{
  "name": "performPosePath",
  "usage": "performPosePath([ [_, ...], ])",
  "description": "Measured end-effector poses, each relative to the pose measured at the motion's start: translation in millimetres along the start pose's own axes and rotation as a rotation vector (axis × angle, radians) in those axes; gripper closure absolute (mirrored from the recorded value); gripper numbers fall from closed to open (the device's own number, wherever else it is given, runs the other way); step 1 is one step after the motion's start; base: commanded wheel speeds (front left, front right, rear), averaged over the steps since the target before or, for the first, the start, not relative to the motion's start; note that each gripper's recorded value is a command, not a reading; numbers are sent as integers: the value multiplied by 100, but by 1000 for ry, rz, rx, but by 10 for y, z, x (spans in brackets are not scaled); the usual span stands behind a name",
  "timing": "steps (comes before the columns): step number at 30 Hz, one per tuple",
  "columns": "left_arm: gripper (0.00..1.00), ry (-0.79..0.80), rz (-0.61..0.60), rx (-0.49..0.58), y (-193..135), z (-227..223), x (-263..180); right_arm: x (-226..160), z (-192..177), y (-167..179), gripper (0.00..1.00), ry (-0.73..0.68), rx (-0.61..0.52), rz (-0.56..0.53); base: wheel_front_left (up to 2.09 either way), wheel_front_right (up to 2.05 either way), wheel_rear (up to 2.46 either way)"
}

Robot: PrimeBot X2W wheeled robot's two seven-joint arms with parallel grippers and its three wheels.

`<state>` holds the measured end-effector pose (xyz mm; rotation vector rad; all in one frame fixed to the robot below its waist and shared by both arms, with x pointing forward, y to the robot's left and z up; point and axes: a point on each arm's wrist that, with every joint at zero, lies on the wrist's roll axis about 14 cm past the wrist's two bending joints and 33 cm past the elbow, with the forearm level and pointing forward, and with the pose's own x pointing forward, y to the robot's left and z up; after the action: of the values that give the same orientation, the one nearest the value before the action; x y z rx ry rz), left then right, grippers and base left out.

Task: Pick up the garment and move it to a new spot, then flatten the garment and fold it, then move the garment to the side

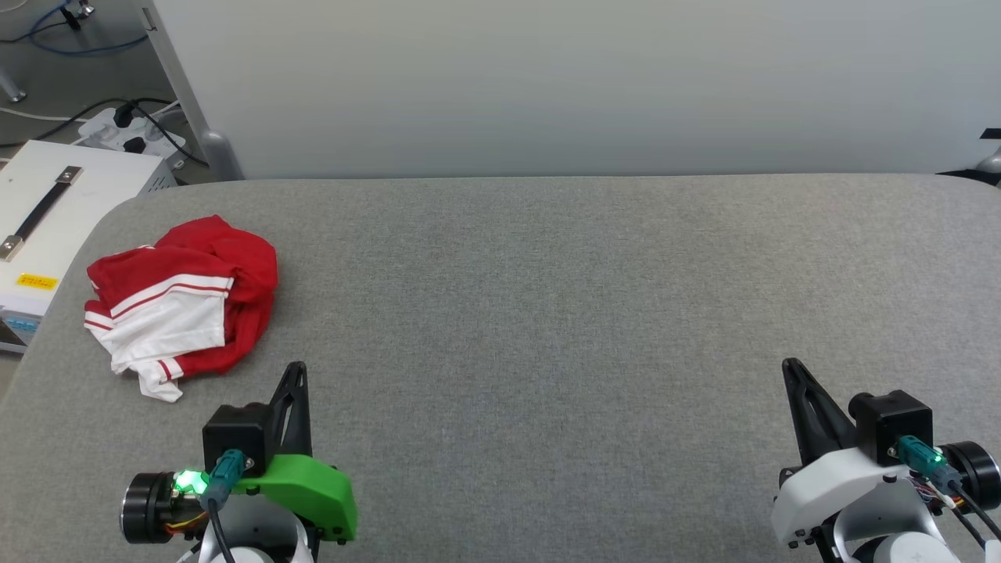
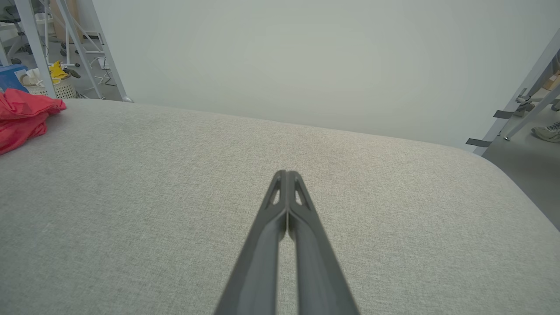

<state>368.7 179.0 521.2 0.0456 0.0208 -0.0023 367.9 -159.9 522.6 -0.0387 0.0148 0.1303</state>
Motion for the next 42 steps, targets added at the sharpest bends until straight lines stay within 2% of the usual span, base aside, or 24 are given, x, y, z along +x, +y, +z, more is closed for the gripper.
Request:
performPosePath([
  [34, 100, 0, 0, 0, 0, 0, 0, 0, 0, -1, 100, 0, 0, 0, 0, 0, 0],
  [35, 0, 0, 0, 0, 0, 0, 0, 0, 0, -1, 0, 0, 0, 0, 0, 0, 0],
  [42, 0, 2, 0, 0, 0, -6, -2, -1, -3, -2, 0, 0, 2, -1, 0, 0, 0],
])
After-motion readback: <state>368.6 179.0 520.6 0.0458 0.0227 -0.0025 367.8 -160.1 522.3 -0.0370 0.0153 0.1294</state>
